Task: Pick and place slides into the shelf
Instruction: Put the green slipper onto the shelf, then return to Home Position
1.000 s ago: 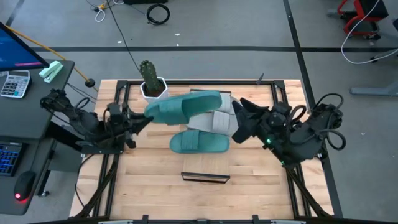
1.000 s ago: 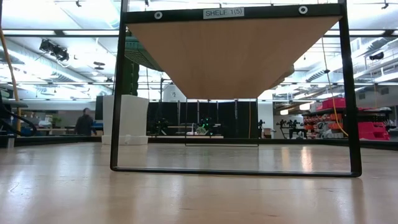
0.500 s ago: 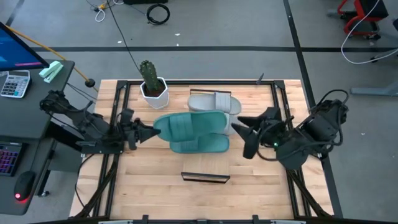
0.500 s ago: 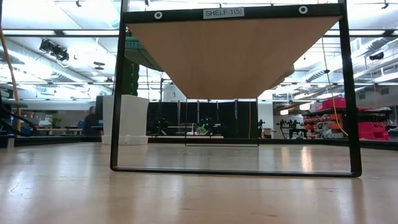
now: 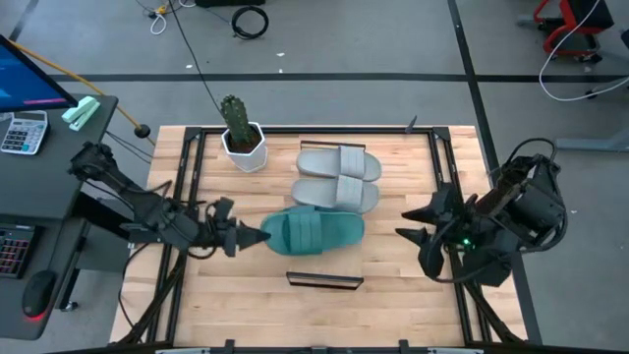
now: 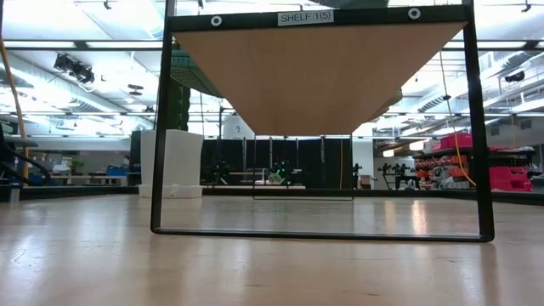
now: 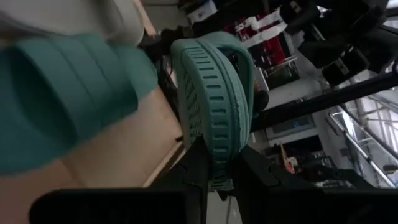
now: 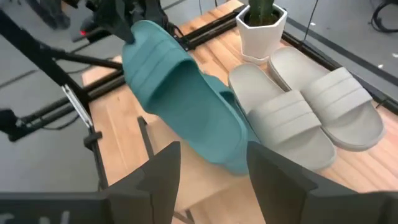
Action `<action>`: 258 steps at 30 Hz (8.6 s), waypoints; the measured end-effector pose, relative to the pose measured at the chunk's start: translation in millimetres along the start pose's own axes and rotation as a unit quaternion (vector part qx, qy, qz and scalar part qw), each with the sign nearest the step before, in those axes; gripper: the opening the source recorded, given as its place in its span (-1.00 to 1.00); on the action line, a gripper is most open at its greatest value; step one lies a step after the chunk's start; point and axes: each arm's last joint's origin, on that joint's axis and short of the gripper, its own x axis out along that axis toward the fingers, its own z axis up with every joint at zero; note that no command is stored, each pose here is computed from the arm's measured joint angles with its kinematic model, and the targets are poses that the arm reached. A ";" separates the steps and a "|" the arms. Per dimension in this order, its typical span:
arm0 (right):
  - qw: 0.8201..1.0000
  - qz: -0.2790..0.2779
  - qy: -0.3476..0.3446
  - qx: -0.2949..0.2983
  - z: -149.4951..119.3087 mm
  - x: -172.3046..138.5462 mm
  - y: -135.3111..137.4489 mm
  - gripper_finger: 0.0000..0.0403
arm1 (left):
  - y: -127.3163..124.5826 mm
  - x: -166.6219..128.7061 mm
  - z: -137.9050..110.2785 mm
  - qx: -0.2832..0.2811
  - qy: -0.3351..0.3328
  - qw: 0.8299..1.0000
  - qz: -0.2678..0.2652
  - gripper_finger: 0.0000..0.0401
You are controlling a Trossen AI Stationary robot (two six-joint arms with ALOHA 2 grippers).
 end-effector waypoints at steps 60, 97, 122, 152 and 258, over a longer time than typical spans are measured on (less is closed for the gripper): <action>0.998 -0.013 0.062 -0.020 -54.4 51.3 37.4 -0.05 | 24.6 17.1 -75.8 -0.262 -0.025 0.962 0.074 -0.73; 0.999 0.026 0.047 -0.005 -50.8 51.4 46.7 -0.14 | 44.8 17.2 -68.0 -0.192 -0.107 0.967 0.129 -0.70; 0.999 0.026 0.047 -0.007 -50.7 51.4 46.6 -0.15 | 36.6 0.3 -49.4 -0.152 -0.054 0.977 0.136 -0.73; 0.999 0.028 0.044 -0.003 -50.3 51.3 47.2 -0.15 | 48.3 14.3 -38.5 -0.062 -0.029 0.980 0.189 -0.68; 0.967 -0.164 0.124 0.153 -27.4 59.8 -93.2 -0.15 | 14.8 -38.6 58.3 0.340 -0.107 0.934 -0.027 -0.69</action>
